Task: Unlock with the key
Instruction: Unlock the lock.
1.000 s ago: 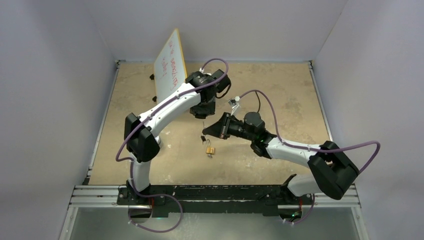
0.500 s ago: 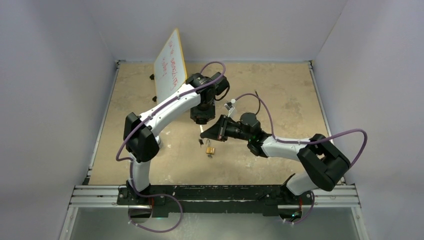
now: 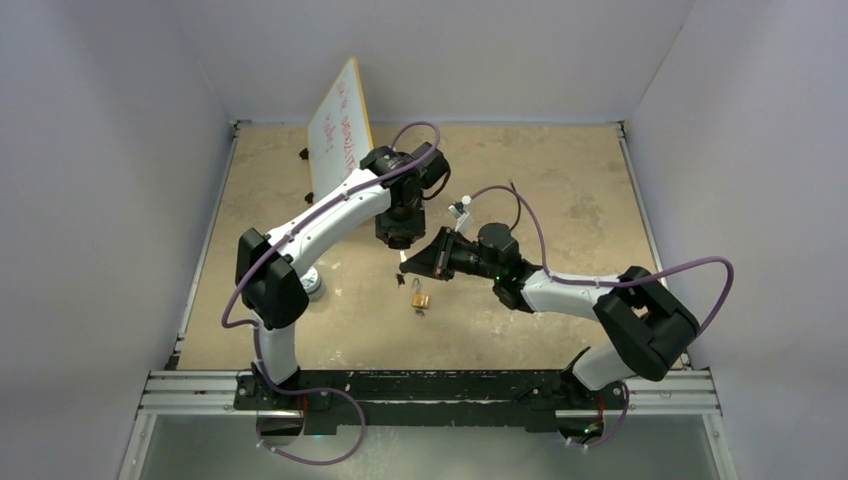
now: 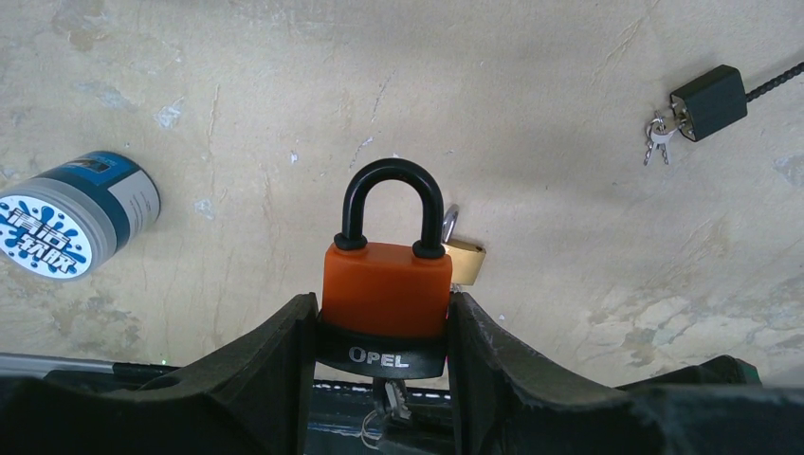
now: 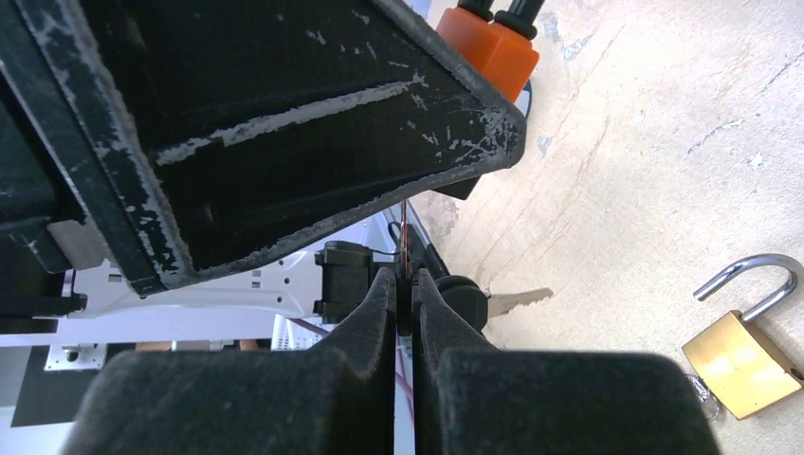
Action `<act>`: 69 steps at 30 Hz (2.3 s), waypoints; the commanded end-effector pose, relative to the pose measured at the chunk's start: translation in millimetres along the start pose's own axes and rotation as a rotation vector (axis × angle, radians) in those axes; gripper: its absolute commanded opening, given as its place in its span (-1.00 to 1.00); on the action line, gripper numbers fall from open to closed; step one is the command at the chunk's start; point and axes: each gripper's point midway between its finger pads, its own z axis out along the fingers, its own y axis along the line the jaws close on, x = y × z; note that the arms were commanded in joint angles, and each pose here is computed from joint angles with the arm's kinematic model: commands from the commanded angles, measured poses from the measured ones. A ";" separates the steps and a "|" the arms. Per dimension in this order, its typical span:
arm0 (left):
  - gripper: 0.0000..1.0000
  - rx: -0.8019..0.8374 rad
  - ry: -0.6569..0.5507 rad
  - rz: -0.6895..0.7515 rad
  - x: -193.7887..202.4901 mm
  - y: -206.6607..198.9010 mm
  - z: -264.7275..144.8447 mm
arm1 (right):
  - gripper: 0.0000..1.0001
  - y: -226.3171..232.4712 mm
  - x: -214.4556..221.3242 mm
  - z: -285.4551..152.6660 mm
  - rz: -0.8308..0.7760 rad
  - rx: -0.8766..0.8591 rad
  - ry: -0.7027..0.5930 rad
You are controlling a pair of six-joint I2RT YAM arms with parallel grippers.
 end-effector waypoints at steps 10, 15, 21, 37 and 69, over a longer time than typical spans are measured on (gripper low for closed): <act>-1.00 0.080 -0.058 -0.047 -11.5 -1.1 -22.5 | -1.00 10.8 -17.2 14.4 0.001 -0.010 -0.030; -1.00 0.080 -0.058 -0.048 -10.7 0.6 -22.2 | -1.00 14.2 -23.5 10.4 0.004 -0.020 -0.067; -1.00 0.086 -0.057 -0.050 -9.6 -0.2 -21.7 | -1.00 12.6 -24.9 9.5 0.026 -0.018 -0.074; -1.00 0.126 -0.058 -0.086 -4.3 0.5 -27.4 | -1.00 18.4 -44.5 12.4 0.212 -0.070 -0.114; -1.00 0.313 0.008 -0.193 25.2 -9.0 -32.5 | -1.00 23.0 -142.9 14.8 0.109 0.033 -0.422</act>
